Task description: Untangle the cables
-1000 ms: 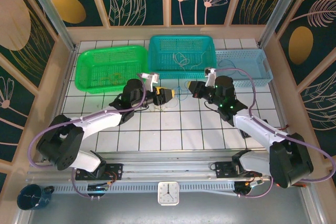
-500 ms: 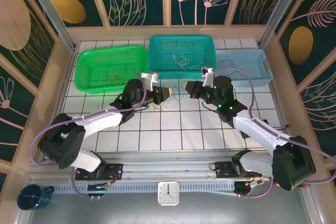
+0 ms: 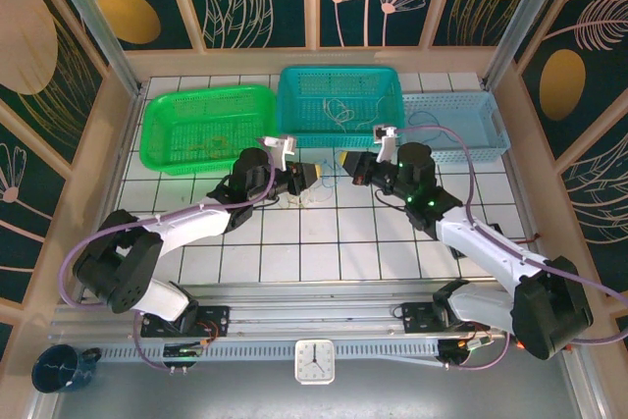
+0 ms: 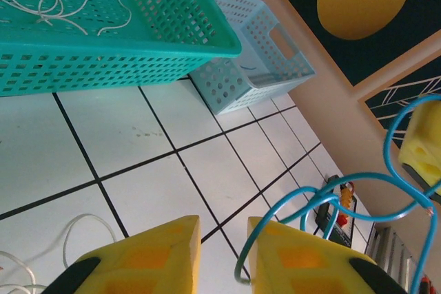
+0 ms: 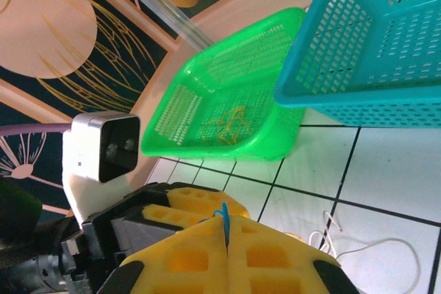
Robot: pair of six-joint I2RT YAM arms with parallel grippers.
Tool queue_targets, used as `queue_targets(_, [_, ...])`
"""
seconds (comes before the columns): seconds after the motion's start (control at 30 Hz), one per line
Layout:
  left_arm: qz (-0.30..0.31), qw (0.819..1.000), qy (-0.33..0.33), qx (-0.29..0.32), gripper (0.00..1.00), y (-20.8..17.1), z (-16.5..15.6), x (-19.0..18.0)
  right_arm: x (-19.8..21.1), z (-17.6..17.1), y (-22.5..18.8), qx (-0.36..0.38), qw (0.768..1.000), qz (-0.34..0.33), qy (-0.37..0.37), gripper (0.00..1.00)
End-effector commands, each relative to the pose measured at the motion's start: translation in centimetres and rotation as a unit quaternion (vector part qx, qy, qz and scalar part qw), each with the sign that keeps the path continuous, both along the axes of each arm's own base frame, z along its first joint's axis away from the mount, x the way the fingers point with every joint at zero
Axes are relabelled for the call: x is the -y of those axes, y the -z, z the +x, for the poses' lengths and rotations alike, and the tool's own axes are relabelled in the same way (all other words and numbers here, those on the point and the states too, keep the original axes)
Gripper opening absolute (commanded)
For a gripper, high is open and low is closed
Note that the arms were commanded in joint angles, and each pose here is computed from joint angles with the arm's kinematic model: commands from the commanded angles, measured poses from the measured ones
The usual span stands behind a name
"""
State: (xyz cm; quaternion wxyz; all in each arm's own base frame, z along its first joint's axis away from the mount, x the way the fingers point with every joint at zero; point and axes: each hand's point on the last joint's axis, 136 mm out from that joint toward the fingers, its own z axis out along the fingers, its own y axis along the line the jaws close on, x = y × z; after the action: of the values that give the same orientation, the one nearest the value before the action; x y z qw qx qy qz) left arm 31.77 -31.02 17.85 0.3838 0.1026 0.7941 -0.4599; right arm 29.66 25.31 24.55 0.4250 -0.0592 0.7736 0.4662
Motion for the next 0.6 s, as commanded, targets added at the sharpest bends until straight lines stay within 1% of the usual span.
queue_targets(0.0, [-0.01, 1.0, 0.0, 0.017, 0.22, -0.9, 0.6, 0.3, -0.7, -0.2, -2.8, 0.026, 0.999, 0.029, -0.01, 0.0])
queue_targets(0.17, [-0.016, 1.0, 0.003, 0.019, 0.23, -1.1, 0.7, 0.5, -1.4, -0.5, -2.9, 0.026, 0.999, 0.031, -0.018, 0.0])
queue_targets(0.23, [-0.018, 1.0, 0.005, 0.021, 0.17, -1.1, 0.7, 0.6, -1.6, -0.5, -2.8, 0.024, 0.999, 0.029, -0.018, 0.0])
queue_targets(0.3, [-0.02, 0.999, 0.005, 0.024, 0.04, -1.3, 0.7, 0.6, -1.5, -0.4, -2.6, 0.023, 0.999, 0.026, -0.015, 0.0])
queue_targets(0.33, [-0.021, 0.999, 0.004, 0.024, 0.0, -1.4, 0.6, 0.5, -1.4, -0.3, -2.5, 0.023, 0.999, 0.024, -0.012, 0.0])
queue_targets(0.43, [-0.019, 0.999, -0.006, 0.03, 0.0, -1.6, 0.6, 0.1, -1.0, 0.0, -1.9, 0.019, 1.0, 0.011, 0.002, 0.0])
queue_targets(0.5, [-0.018, 0.999, -0.024, 0.037, 0.0, -1.8, 0.8, -0.5, -0.4, 0.5, -1.3, 0.012, 1.0, 0.004, 0.017, 0.0])
queue_targets(0.53, [-0.017, 0.998, -0.035, 0.042, 0.0, -2.0, 0.9, -1.0, -0.1, 0.6, -1.0, 0.007, 1.0, 0.001, 0.023, 0.12])
queue_targets(0.57, [-0.017, 0.998, -0.047, 0.047, 0.0, -2.3, 1.0, -1.4, 0.2, 0.7, -0.7, 0.003, 1.0, 0.002, 0.027, 0.27])
